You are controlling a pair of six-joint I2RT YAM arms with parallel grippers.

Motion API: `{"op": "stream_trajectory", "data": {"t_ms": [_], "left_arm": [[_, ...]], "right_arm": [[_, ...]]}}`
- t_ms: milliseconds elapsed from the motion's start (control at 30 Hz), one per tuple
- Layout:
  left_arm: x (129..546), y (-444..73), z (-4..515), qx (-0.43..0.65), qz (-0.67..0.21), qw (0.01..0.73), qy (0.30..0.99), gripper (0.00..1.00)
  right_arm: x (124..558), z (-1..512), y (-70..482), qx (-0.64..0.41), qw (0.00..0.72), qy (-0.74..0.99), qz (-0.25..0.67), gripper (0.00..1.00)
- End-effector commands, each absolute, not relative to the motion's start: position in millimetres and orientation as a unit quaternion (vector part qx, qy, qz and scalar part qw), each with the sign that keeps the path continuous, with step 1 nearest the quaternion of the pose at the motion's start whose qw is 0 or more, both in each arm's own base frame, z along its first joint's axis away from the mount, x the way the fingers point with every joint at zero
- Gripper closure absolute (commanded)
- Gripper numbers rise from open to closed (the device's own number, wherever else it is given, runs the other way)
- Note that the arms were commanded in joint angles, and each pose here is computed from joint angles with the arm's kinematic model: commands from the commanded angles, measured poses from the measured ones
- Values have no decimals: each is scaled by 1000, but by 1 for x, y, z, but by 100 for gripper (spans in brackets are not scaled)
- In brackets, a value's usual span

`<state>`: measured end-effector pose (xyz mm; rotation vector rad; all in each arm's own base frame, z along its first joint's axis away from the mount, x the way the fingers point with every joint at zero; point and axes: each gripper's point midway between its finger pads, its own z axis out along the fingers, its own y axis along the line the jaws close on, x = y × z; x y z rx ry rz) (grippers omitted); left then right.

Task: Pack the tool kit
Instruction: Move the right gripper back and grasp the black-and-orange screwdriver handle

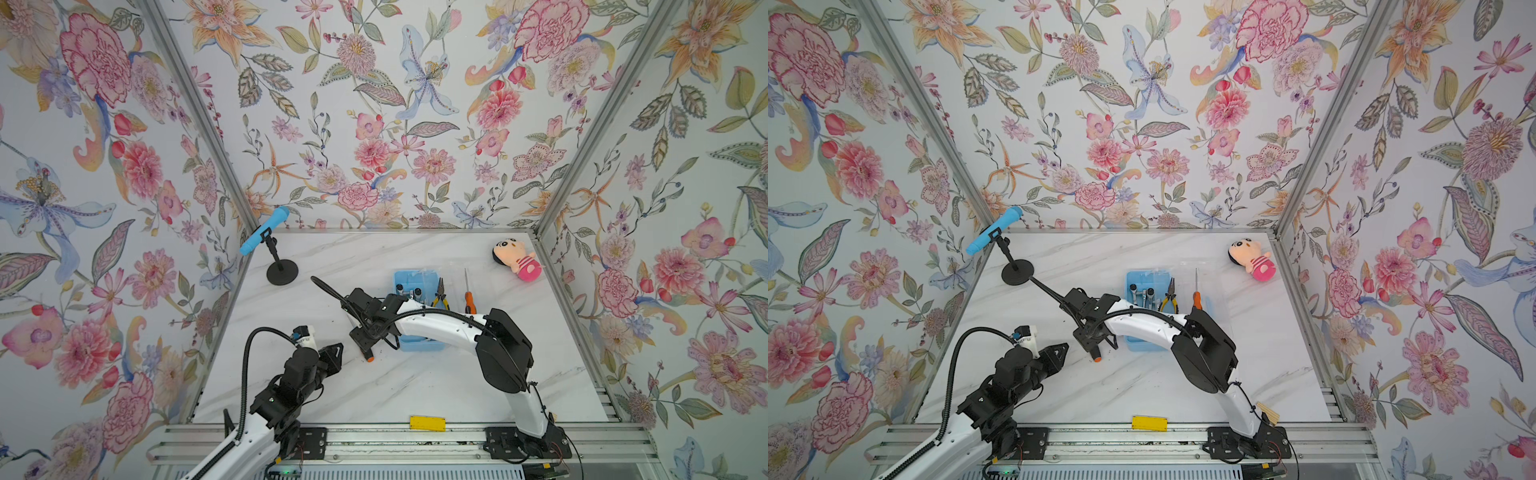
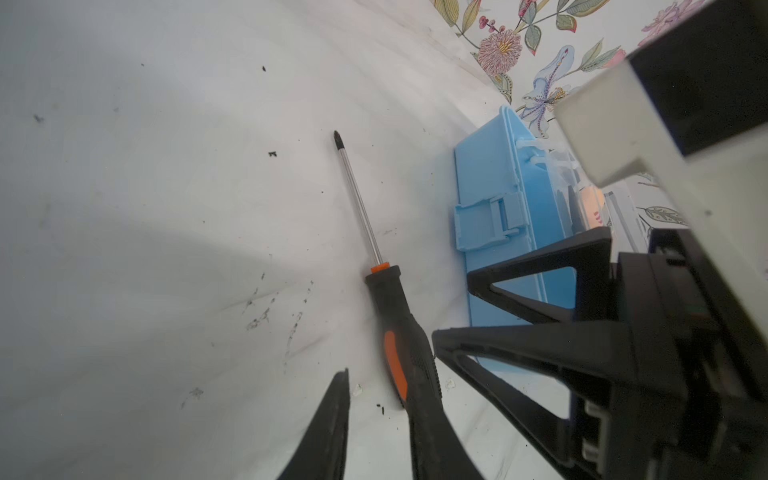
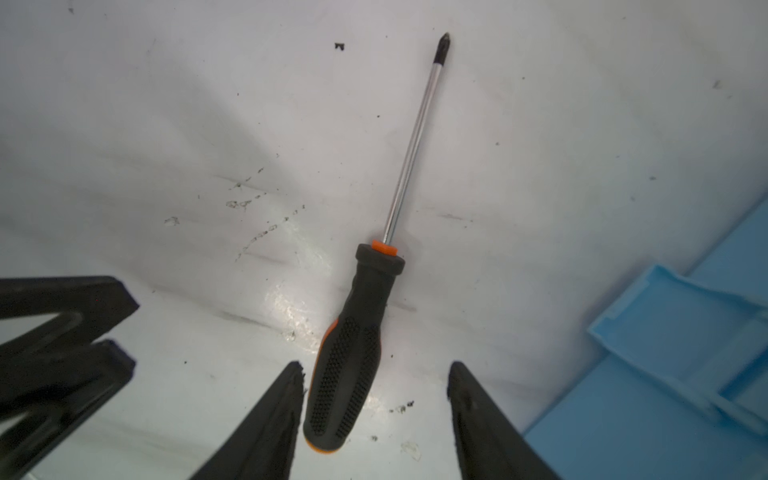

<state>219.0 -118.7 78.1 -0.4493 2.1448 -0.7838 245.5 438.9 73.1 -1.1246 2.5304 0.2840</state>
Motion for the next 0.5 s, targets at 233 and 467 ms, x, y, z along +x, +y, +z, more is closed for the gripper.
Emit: {"op": "stream_trajectory", "data": {"t_ms": [233,467], "left_arm": [[215,-113,61,-198,-308,388,846,72],[219,-117,61,-190,-306,385,850,73]], "right_arm": [[247,51,462,-386,165,899,120,48],[260,33,453,-376,163,908,92,54]]}}
